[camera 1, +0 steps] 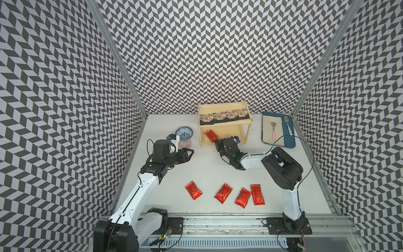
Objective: Place the tea bags on the shelf by color
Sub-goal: Place the tea bag on the shelf.
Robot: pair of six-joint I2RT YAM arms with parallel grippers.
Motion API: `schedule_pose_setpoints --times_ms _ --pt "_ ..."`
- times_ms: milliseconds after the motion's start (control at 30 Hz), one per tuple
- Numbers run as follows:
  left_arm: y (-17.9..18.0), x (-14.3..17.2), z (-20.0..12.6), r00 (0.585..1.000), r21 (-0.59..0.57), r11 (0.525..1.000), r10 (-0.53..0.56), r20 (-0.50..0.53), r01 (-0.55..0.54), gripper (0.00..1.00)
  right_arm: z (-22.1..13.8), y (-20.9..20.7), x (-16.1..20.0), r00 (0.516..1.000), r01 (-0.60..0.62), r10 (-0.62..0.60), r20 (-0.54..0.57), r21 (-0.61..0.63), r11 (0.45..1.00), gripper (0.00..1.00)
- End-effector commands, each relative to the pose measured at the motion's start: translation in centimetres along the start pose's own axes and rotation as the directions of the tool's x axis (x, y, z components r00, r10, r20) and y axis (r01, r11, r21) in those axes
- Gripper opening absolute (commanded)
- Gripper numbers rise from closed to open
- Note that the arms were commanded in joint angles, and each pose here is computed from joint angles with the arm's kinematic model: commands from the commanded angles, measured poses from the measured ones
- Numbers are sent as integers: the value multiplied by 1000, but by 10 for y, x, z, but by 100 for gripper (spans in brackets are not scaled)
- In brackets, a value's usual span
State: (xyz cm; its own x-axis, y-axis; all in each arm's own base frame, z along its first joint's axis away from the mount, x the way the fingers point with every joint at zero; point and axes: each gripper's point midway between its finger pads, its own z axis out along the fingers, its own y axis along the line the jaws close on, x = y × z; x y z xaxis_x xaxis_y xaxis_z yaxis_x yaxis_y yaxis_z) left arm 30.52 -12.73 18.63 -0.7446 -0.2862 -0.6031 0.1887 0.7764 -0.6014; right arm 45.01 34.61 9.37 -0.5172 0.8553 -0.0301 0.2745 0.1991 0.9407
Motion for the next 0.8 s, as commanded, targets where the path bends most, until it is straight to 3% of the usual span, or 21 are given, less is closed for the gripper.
schedule_pose_setpoints --times_ms 0,267,767 --pt "-5 -1 -1 1000 23 1000 18 -6 -18 57 15 1 6 999 -43 43 4 -13 999 0" --pt "-5 0 0 1000 27 1000 17 -14 -17 56 36 0 16 997 -81 81 3 -2 997 2" --pt "-4 1 2 1000 25 1000 13 -21 -13 56 43 -7 14 994 -105 104 39 13 994 5"
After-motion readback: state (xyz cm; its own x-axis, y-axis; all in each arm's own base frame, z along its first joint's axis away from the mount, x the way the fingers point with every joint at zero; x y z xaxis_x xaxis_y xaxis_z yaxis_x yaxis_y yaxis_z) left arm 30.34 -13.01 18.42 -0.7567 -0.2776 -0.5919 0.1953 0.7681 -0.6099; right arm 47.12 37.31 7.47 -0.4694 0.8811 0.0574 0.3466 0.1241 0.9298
